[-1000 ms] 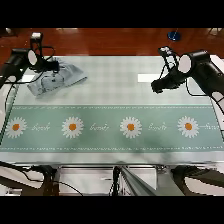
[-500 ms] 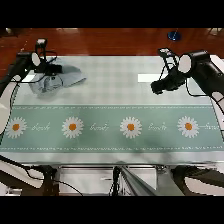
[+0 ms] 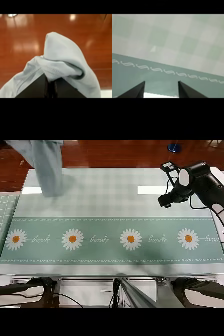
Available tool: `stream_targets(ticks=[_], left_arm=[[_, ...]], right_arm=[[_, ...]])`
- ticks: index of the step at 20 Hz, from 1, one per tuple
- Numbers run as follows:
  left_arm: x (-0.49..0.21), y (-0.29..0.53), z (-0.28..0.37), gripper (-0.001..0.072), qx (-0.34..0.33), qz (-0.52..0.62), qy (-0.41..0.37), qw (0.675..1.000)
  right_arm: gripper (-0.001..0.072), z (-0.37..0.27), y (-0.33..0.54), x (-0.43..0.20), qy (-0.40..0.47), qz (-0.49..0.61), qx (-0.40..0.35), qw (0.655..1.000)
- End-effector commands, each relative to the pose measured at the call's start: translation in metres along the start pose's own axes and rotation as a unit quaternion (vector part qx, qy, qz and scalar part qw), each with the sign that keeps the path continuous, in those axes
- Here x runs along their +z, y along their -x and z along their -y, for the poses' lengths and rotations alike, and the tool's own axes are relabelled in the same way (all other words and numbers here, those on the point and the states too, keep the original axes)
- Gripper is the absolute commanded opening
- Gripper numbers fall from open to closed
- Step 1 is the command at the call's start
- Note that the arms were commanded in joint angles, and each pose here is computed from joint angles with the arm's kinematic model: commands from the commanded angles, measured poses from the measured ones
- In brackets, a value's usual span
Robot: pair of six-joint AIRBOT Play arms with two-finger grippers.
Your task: Fold the shirts.
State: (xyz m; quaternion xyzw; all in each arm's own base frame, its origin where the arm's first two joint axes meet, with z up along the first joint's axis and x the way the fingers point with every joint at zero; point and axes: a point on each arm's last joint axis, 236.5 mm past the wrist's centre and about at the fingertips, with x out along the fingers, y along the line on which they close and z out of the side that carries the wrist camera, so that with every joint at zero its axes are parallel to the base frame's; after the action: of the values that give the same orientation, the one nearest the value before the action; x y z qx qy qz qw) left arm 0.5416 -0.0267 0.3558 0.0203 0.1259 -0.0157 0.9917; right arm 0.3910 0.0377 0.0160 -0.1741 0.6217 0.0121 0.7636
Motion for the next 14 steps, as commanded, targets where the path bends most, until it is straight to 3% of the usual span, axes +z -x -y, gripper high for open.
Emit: stream_targets(ticks=[1,5,14], left_arm=[[0.067,0.088,0.039,0.0031,-0.043,0.076,-0.004,0.996],[0.052,0.132,0.118,0.0031,-0.135,0.036,-0.026,0.99],[-0.117,0.115,0.309,0.003,-0.292,-0.151,-0.133,0.935]], right_arm=[[0.0493,0.039,0.005,-0.022,0.018,-0.048,-0.082,0.995],[0.0493,0.053,0.009,-0.035,0.02,-0.077,-0.112,0.991],[0.0493,0.103,0.026,-0.073,-0.078,-0.101,-0.105,0.986]])
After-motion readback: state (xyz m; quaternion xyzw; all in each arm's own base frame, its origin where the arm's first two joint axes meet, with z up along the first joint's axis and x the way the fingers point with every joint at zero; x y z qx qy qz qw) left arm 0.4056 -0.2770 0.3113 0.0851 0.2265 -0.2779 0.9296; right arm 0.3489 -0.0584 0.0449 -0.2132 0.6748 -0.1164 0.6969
